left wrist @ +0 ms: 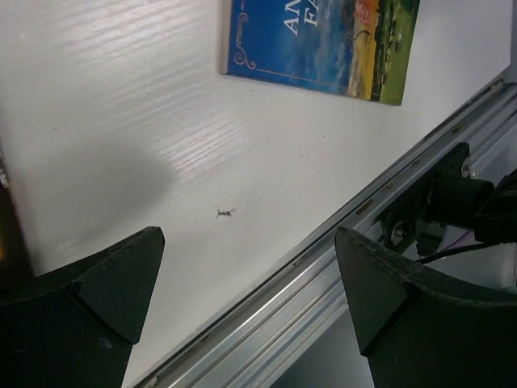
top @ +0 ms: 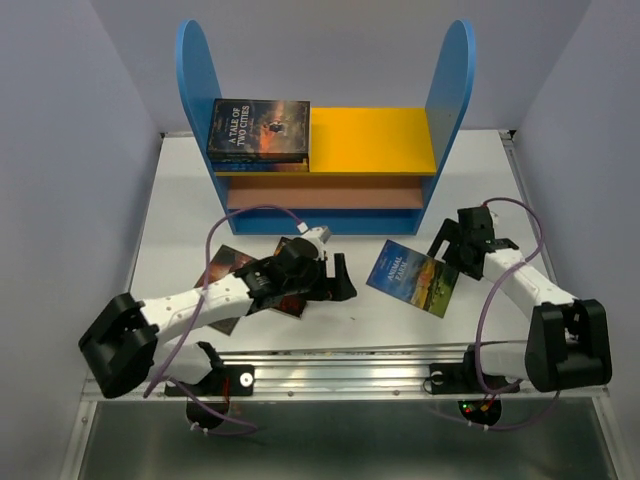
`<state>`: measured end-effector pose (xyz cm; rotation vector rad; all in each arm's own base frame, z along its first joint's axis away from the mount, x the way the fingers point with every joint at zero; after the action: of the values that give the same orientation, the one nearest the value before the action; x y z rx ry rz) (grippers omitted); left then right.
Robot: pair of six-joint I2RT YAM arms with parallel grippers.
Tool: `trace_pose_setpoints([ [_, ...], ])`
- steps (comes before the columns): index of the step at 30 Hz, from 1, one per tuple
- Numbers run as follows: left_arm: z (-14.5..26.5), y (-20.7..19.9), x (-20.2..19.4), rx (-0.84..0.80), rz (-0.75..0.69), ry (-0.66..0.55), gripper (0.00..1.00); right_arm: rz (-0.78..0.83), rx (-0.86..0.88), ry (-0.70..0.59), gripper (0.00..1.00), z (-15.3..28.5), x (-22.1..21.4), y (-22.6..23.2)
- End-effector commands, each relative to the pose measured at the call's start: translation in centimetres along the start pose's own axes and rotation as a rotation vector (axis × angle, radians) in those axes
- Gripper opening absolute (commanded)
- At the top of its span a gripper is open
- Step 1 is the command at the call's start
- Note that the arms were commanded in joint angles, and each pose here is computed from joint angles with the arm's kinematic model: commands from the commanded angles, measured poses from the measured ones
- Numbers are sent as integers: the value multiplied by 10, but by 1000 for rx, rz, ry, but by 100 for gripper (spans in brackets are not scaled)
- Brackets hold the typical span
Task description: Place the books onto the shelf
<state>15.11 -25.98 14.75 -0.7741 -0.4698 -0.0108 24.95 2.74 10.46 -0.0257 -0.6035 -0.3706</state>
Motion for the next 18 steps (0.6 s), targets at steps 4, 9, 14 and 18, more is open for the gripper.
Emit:
trace_pose_setpoints([
  [4,-33,-56,6,-181,-128,30,99,-56,104,-90,100,-29,43,12],
  [9,-66,-66,-7,-200,-158,133,93,-61,144,-38,100,-40,33,15],
  [14,-88,-64,-16,-185,-165,197,76,-60,283,19,100,-28,10,23],
  [18,-102,-56,-20,-142,-155,216,53,-59,369,81,98,-20,-16,25],
])
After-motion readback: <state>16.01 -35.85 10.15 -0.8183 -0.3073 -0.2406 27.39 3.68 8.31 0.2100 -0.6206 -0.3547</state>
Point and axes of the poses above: each gripper's point midway between its finger pads, its own z axis back along the fingers, its own y axis along the line the jaws close on, x = y × z, the point moved 6 cm from there along z, back along the fingers, and after that the axes turned 8 degrees about z, right-handed, at the moved point
